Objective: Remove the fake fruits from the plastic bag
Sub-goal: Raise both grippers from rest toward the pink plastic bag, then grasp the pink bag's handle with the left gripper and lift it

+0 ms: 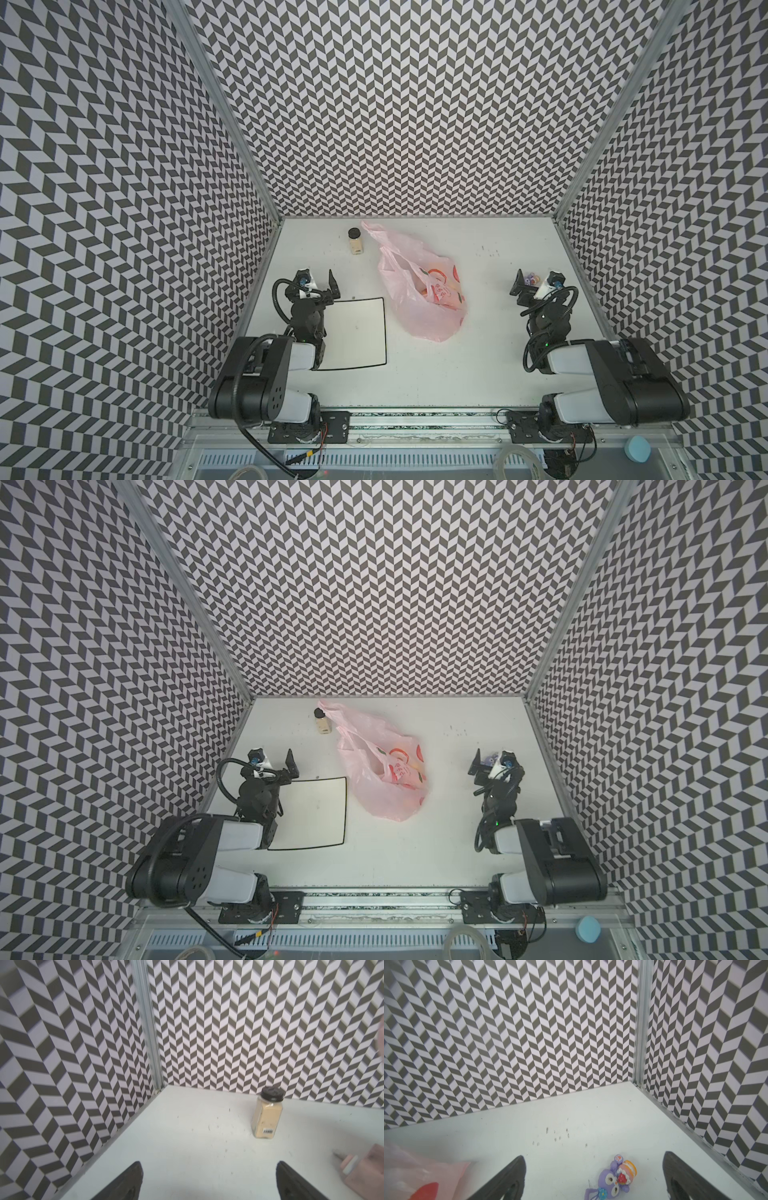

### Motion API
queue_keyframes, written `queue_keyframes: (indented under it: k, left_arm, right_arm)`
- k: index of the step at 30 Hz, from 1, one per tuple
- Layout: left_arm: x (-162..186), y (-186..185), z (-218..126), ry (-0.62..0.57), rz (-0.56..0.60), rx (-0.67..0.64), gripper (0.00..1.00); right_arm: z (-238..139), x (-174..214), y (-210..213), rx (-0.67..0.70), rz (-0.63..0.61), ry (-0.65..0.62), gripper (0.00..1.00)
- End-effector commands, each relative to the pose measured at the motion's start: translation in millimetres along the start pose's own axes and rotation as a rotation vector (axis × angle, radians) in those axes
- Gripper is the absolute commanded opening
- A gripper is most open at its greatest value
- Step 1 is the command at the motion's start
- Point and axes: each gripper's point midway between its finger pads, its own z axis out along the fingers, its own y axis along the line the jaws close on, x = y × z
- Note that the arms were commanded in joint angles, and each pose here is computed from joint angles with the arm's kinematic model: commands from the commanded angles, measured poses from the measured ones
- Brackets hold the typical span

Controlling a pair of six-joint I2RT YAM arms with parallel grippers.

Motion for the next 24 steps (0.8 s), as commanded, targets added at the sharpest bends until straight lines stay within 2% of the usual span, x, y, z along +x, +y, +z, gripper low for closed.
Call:
queue_keyframes:
  k: [1, 4, 7, 9, 11, 13, 18, 24]
  left_arm:
    - [-18.2, -2.0, 1.4, 0.03, -0.024, 0.011, 1.0]
    - [-32.6, -12.5, 0.7, 0.07, -0.086, 0.064, 1.0]
    - [-41.7, -25.8, -1.9, 0.146, -0.173, 0.13, 1.0]
    - [-45.6, -36.5, -5.7, 0.202, -0.221, 0.184, 1.0]
    - [-52.1, -47.7, -11.9, 0.244, -0.297, 0.238, 1.0]
    - [-59.1, -63.9, -22.2, 0.278, -0.384, 0.324, 0.99]
    - [-74.9, -107.3, -45.9, 0.379, -0.5, 0.442, 0.98]
    - [-99.3, -155.1, -72.9, 0.519, -0.606, 0.501, 0.99]
  right_arm:
    - [-5.8, -18.6, 0.4, 0.007, 0.065, 0.015, 1.0]
    - [-5.2, -34.7, 2.3, 0.027, 0.205, 0.091, 1.0]
    - [-11.4, -30.6, 3.2, 0.039, 0.298, 0.181, 1.0]
    - [-15.4, -30.9, 22.9, -0.067, 0.283, 0.255, 1.0]
    - [-22.3, -29.8, 42.0, -0.17, 0.312, 0.314, 1.0]
    - [-31.2, -27.3, 56.9, -0.25, 0.36, 0.369, 0.96]
    - [-42.9, -11.8, 68.5, -0.291, 0.449, 0.488, 0.9]
    - [-49.4, -7.7, 78.6, -0.317, 0.442, 0.602, 0.89]
